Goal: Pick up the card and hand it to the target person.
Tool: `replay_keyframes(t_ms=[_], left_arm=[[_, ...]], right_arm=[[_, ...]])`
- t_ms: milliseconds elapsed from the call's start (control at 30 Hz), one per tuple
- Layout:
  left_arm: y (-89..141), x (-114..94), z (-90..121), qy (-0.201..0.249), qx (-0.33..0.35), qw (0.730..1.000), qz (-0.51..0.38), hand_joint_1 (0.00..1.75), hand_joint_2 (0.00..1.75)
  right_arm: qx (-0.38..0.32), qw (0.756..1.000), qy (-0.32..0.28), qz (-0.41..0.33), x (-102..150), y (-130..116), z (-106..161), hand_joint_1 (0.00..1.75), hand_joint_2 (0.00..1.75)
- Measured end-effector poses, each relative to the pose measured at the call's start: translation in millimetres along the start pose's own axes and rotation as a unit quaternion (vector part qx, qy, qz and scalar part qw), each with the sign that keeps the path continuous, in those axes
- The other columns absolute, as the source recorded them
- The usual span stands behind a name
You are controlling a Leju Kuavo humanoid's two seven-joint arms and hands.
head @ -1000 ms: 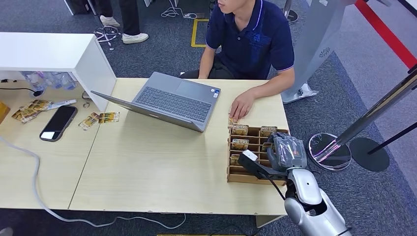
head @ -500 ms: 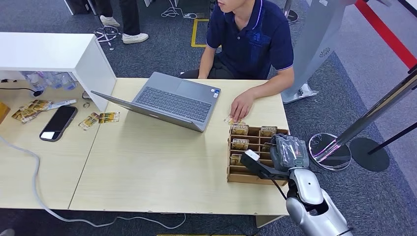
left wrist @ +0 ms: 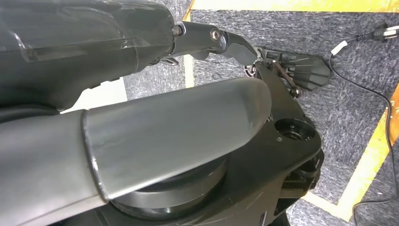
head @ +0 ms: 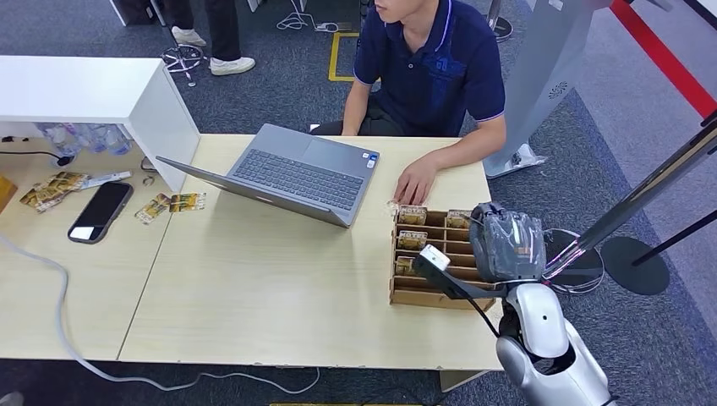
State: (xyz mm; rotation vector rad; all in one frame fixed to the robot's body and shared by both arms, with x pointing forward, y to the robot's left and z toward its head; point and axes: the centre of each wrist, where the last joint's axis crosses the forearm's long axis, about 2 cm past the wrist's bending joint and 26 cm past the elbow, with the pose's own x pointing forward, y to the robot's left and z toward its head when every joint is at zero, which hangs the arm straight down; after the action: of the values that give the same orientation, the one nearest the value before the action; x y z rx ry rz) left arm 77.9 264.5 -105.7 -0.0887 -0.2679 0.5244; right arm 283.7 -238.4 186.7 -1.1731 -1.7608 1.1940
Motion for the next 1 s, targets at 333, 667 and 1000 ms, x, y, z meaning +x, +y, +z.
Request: replay_keyframes(t_ms=[333,667,1000], left_arm=[[-0.6,0.3,0.0,0.005,-0.004,1.000,-0.014,0.00,0.00],[-1.3,0.8,-0.1,0.006,-0.011,1.000,-0.024,0.00,0.00],[-1.5,1.8,-0.2,0.005,-0.020,0.999,-0.041,0.00,0.00]], right_arm=[[-0.097,0.994,-0.043,-0.014,12.7,-57.3,-26.6,1.75,1.75],[-0.125,0.990,-0.059,-0.026,13.0,-64.0,-54.4,1.75,1.75],[-0.111,0.992,-0.059,-0.030,9.4,-55.0,-81.5,1.75,1.75]])
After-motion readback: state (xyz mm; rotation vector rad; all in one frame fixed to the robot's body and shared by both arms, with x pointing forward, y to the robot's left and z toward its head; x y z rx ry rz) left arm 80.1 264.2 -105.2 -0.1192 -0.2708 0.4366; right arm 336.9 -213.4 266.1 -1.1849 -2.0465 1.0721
